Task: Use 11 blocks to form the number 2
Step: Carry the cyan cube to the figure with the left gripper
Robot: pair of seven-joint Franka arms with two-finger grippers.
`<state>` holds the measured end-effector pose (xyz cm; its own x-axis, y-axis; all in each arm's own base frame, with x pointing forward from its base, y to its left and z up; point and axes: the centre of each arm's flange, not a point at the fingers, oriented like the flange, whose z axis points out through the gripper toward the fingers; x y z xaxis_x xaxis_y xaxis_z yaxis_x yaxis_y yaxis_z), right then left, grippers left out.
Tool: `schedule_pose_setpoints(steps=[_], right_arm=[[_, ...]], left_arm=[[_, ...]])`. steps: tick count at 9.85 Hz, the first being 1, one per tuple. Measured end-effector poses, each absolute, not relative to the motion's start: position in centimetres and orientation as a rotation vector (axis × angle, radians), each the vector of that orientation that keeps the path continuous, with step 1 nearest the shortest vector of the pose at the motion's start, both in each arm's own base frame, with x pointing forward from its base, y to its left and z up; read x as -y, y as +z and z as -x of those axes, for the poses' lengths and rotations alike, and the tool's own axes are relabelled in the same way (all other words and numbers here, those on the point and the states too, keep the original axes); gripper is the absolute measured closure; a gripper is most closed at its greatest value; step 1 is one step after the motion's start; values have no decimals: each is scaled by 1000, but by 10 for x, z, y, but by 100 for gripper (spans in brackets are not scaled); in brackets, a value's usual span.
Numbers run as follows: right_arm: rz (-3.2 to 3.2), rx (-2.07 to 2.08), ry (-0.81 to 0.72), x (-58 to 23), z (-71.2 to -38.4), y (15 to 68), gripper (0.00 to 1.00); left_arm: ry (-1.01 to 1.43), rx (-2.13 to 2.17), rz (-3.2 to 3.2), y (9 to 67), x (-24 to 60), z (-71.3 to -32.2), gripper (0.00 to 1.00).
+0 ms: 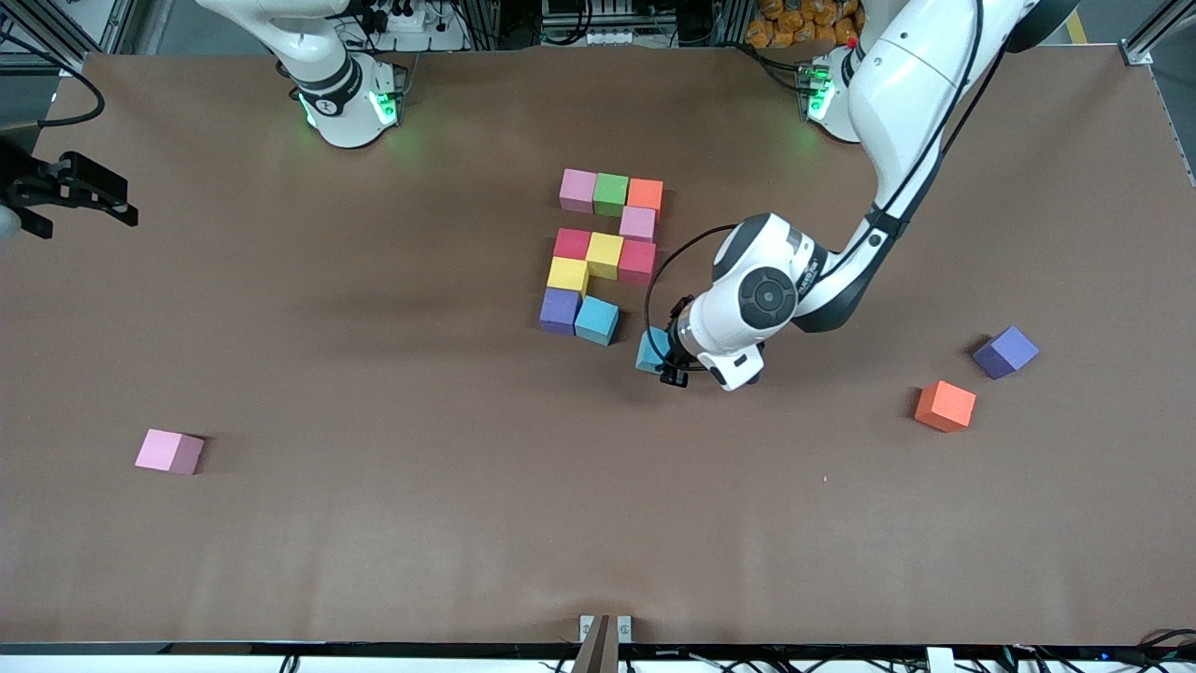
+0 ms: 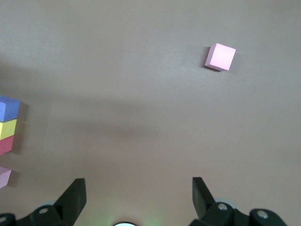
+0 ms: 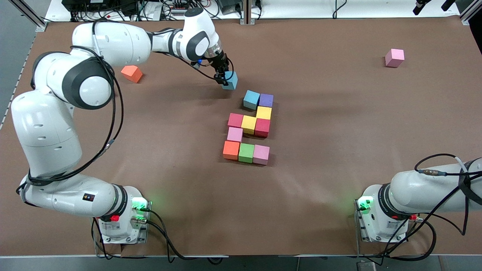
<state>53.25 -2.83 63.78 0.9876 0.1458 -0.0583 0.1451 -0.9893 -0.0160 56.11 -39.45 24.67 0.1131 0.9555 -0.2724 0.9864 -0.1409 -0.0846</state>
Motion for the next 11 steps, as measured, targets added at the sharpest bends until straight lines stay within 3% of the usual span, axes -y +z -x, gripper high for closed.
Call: schedule_pose_setpoints(steps=[8,11], right_arm=[[3076,175,109,38,-530,637,0],[3065,166,67,70,-522,661,0]], left_arm=[[-343,-2049,-2209,226,424,-536,41],[-344,-2049,-2224,221,425,-531,41]])
